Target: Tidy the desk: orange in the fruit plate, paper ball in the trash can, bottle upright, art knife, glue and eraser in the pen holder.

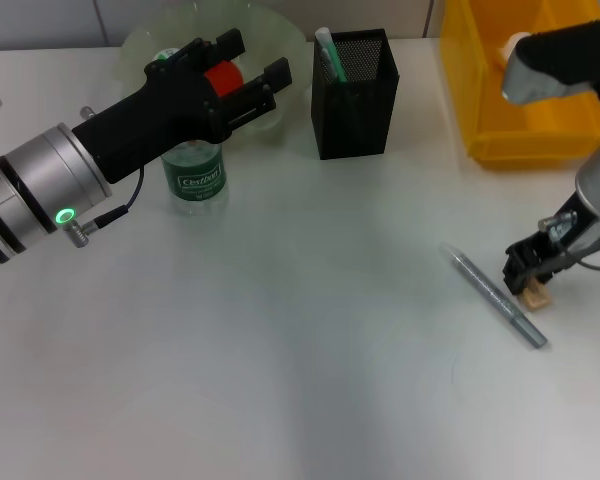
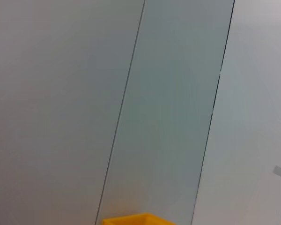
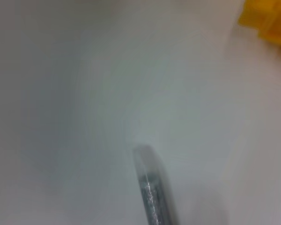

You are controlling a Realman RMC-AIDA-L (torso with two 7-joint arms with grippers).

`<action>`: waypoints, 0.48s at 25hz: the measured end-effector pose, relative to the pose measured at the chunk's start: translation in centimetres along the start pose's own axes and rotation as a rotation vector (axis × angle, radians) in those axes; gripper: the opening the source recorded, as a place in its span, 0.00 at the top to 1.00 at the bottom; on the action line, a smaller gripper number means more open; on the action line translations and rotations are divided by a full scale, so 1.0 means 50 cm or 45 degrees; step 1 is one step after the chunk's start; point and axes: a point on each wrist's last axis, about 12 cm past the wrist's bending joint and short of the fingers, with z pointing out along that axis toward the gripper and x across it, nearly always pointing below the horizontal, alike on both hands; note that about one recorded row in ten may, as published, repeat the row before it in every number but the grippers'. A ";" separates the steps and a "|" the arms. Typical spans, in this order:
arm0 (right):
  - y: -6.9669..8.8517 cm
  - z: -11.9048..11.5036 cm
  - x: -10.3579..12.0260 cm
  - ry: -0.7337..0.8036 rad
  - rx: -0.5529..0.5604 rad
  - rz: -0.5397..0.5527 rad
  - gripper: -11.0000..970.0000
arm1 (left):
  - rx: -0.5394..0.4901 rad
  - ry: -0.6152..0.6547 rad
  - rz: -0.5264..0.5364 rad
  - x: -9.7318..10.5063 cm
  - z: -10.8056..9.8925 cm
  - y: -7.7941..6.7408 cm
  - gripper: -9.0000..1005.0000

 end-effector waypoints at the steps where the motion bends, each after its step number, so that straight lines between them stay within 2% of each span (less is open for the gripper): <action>1: -0.001 -0.012 -0.001 -0.038 0.005 -0.003 0.69 | 0.002 -0.002 -0.001 0.000 -0.001 -0.001 0.23; 5: -0.010 -0.041 -0.004 -0.133 0.014 0.007 0.71 | 0.003 -0.007 -0.003 0.000 -0.002 -0.001 0.23; 6: -0.018 -0.069 -0.010 -0.245 0.004 0.022 0.71 | 0.003 -0.009 -0.003 0.000 -0.004 -0.002 0.23; 8: -0.020 -0.085 -0.015 -0.316 -0.007 0.025 0.71 | 0.003 -0.009 -0.004 0.000 -0.004 -0.002 0.23; 11: -0.007 -0.127 -0.048 -0.593 -0.080 -0.065 0.71 | 0.007 -0.011 -0.003 0.001 -0.005 -0.003 0.23; 12: -0.007 -0.127 -0.048 -0.593 -0.080 -0.065 0.71 | 0.007 -0.011 -0.003 0.001 -0.005 -0.003 0.23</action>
